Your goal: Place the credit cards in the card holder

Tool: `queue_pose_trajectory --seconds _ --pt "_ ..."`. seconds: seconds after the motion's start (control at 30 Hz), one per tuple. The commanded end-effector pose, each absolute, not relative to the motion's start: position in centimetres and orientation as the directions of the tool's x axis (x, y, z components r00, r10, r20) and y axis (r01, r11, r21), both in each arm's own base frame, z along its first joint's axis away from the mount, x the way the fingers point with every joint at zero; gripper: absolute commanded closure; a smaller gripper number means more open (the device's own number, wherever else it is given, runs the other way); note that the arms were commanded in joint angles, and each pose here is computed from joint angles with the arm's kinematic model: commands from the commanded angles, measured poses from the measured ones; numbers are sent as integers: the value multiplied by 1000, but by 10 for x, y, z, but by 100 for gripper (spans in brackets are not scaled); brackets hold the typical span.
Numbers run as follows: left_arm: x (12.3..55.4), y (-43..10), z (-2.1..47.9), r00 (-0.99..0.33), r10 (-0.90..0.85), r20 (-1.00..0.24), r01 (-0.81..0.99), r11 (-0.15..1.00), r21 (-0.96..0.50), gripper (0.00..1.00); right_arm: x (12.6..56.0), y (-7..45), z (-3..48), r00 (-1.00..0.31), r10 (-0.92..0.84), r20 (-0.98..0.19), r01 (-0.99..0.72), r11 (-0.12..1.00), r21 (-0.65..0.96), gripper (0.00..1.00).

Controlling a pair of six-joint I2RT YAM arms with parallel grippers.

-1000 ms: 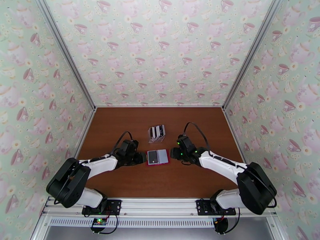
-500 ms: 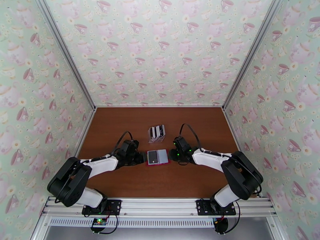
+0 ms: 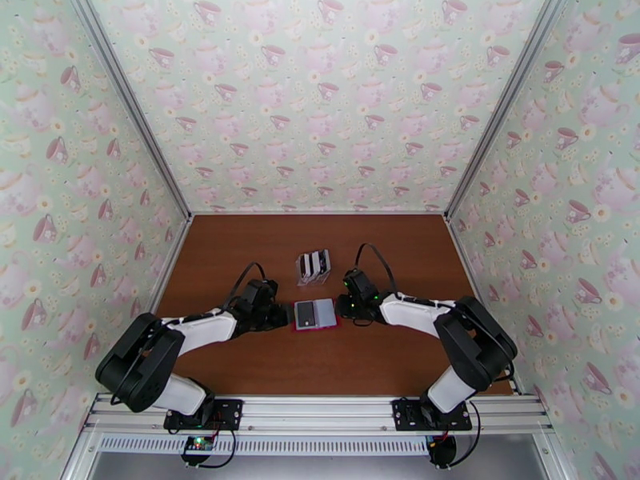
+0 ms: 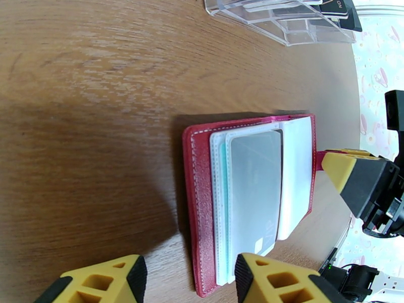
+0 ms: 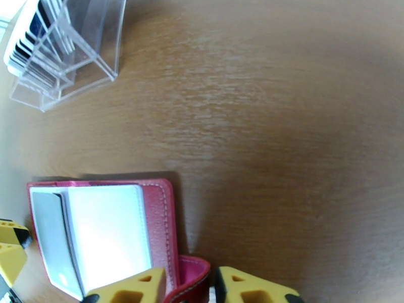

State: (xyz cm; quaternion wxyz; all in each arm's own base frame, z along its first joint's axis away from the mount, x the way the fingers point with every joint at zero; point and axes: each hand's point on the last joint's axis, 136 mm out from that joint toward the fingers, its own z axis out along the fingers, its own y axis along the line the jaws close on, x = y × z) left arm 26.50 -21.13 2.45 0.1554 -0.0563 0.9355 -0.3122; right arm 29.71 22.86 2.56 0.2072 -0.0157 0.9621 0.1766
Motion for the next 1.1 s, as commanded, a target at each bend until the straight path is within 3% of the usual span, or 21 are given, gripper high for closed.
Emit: queue_pose_trajectory --seconds 0.0,0.43,0.77,0.87,1.07 --pt "234 -214 -6 -979 -156 -128 -56 819 -572 47 304 233 31 -905 41 -423 -116 934 338 74" --pt "236 -213 -3 -980 -156 -126 -58 822 -566 47 299 233 48 -897 59 -439 -121 920 372 97" --pt "240 -215 -1 -979 -155 -131 -55 824 -564 61 294 245 88 -884 98 -458 -153 864 479 99" --pt "242 -216 -1 -980 -153 -130 -54 824 -564 83 291 251 97 -882 96 -461 -169 850 499 99" --pt "244 -217 1 -980 -148 -134 -47 824 -564 83 285 266 108 -884 79 -460 -204 821 534 99"
